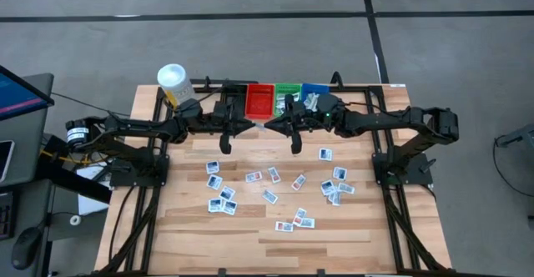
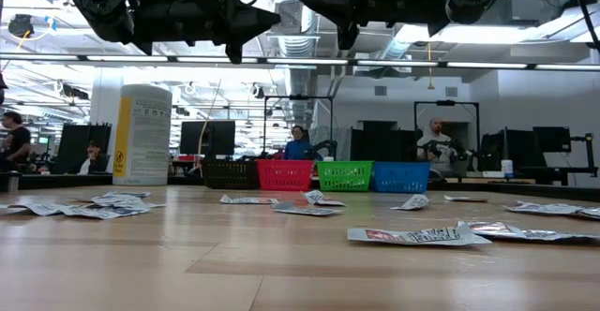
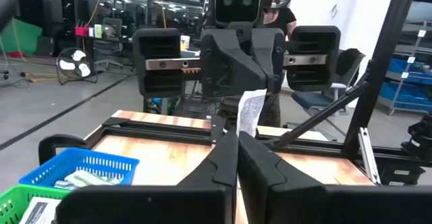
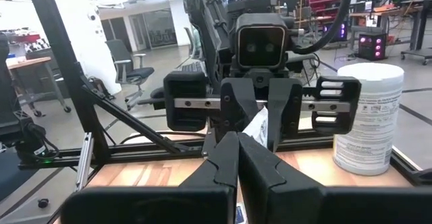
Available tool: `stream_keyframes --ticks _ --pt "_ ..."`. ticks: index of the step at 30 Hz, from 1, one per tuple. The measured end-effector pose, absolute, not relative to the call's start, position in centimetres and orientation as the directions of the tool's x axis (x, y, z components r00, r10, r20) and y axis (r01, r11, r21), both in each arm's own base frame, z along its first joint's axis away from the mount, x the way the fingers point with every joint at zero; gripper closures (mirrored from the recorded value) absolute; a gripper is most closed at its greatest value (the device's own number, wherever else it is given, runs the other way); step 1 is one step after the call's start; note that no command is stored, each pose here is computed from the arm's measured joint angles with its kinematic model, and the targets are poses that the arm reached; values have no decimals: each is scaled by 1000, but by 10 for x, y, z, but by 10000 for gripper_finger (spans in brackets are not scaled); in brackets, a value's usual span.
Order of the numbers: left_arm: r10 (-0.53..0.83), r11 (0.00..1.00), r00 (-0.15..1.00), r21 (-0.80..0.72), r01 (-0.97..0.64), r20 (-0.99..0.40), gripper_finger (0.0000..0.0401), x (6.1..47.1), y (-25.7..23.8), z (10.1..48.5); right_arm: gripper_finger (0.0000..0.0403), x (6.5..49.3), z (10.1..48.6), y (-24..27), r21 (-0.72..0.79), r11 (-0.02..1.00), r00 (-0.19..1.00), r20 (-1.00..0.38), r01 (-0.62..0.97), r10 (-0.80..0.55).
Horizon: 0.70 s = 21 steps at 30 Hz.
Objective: Pick & Place First Aid Supplies
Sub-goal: Put the alcohol pad into the red bin
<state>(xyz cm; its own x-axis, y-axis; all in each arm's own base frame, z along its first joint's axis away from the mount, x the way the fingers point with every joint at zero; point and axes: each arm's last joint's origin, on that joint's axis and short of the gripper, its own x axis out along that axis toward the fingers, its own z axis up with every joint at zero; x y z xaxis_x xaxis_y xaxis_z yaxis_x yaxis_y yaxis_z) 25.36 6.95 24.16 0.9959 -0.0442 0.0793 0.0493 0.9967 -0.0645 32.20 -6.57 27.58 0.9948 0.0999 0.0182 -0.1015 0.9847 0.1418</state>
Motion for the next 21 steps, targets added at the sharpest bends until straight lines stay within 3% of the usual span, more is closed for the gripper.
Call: stream_keyframes --ticks 9,16,21 --pt "-52 996 996 -63 56 72 394 254 69 241 389 322 269 -65 165 984 995 -48 -74 83" --pt "88 996 996 -26 -88 0 393 254 73 234 317 315 232 -60 133 985 902 -429 111 -43" --pt "263 963 963 74 -258 -57 395 255 79 226 277 308 218 -55 113 972 814 -570 207 -108"
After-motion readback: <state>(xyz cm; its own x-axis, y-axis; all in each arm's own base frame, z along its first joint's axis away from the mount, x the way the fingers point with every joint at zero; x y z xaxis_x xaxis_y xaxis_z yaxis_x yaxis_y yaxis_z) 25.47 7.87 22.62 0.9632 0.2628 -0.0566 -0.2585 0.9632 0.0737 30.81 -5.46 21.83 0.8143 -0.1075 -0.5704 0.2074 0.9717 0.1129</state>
